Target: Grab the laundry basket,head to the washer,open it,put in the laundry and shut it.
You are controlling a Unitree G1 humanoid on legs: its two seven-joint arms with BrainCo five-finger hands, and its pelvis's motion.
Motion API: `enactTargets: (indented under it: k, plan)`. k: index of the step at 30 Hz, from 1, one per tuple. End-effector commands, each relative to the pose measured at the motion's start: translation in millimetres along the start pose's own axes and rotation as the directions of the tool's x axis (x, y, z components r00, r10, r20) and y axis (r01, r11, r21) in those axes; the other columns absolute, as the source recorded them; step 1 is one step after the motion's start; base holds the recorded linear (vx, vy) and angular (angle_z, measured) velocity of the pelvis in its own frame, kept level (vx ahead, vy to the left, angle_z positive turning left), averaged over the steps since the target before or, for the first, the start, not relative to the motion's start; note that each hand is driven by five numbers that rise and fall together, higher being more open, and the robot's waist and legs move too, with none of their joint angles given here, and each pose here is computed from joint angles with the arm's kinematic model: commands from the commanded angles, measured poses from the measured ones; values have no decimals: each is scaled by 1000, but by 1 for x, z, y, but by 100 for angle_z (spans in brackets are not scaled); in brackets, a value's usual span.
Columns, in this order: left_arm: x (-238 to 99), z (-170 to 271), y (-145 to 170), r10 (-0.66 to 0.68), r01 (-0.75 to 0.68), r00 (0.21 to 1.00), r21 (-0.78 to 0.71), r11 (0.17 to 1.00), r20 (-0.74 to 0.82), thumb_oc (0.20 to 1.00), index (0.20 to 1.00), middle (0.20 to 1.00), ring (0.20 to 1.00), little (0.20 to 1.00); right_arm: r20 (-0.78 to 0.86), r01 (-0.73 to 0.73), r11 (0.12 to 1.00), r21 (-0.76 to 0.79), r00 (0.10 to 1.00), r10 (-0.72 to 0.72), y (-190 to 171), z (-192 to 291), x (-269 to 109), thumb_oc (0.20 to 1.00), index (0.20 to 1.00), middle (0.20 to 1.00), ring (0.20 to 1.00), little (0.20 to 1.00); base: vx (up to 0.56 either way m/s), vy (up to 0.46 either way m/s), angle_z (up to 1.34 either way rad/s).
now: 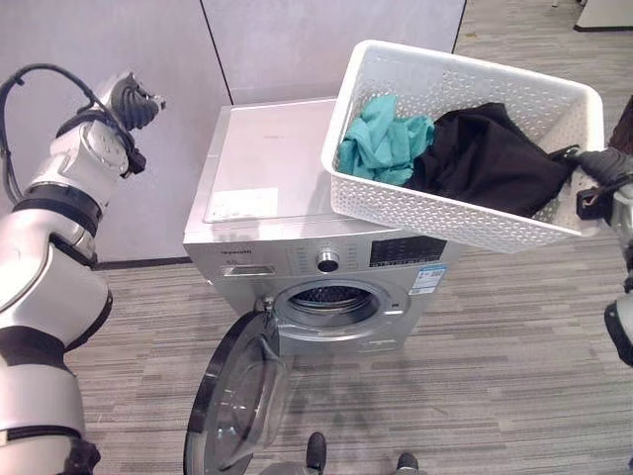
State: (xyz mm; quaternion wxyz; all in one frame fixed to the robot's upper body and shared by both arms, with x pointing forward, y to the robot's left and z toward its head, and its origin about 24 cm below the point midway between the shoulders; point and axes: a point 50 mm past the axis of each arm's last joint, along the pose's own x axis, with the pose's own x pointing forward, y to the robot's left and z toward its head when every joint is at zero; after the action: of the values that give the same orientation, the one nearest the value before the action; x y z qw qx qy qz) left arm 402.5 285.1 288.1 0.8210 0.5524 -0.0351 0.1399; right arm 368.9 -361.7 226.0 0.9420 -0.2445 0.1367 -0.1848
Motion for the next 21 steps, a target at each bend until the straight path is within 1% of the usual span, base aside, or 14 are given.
enactTargets:
  k: [1, 5, 8, 10, 12, 13, 16, 20, 21]
  plan:
    - [0, -3, 54, 156, -154, 985, 39, 987, -68, 200, 200, 200, 200, 200, 145, 99, 995, -16, 985, -96, -23, 57, -10, 200, 200, 200, 200, 200, 262, -13, -17]
    - [-1, -7, 61, 171, -168, 982, 38, 985, -84, 200, 200, 200, 200, 200, 142, 124, 992, -38, 983, -118, -32, 60, -13, 200, 200, 200, 200, 200, 264, 4, 29]
    - [1, -6, 50, 144, -140, 986, 57, 989, -82, 200, 200, 200, 200, 200, 116, 136, 990, -30, 984, -132, -39, 50, -13, 200, 200, 200, 200, 200, 309, -55, 82]
    - [0, -12, 37, 112, -107, 989, 53, 993, -97, 200, 200, 200, 200, 200, 85, 147, 988, -38, 986, -143, -41, 38, -12, 200, 200, 200, 200, 200, 278, -74, 85]
    - [2, -3, 36, 113, -108, 990, 67, 992, -79, 200, 200, 200, 200, 200, 81, 157, 987, -34, 985, -153, -42, 37, -12, 200, 200, 200, 200, 200, 122, -91, 72]
    - [2, 0, 38, 118, -114, 991, 50, 992, -70, 200, 200, 200, 200, 200, 92, 153, 988, -28, 984, -150, -39, 41, -12, 200, 200, 200, 200, 200, 75, -97, 56]
    - [3, 4, 45, 133, -132, 989, 32, 991, -58, 200, 200, 200, 200, 200, 113, 150, 989, -9, 983, -148, -35, 50, -12, 200, 200, 200, 200, 200, 185, 19, -38]
    - [-2, -15, 53, 152, -150, 984, 20, 988, -97, 200, 200, 200, 200, 200, 153, 153, 987, -38, 977, -146, -35, 53, -12, 200, 200, 200, 200, 200, 218, 105, -31]
    - [-4, -21, 52, 157, -158, 981, -1, 987, -117, 200, 200, 200, 200, 200, 162, 145, 988, -52, 978, -135, -34, 55, -12, 200, 200, 200, 200, 200, 236, 199, -17]
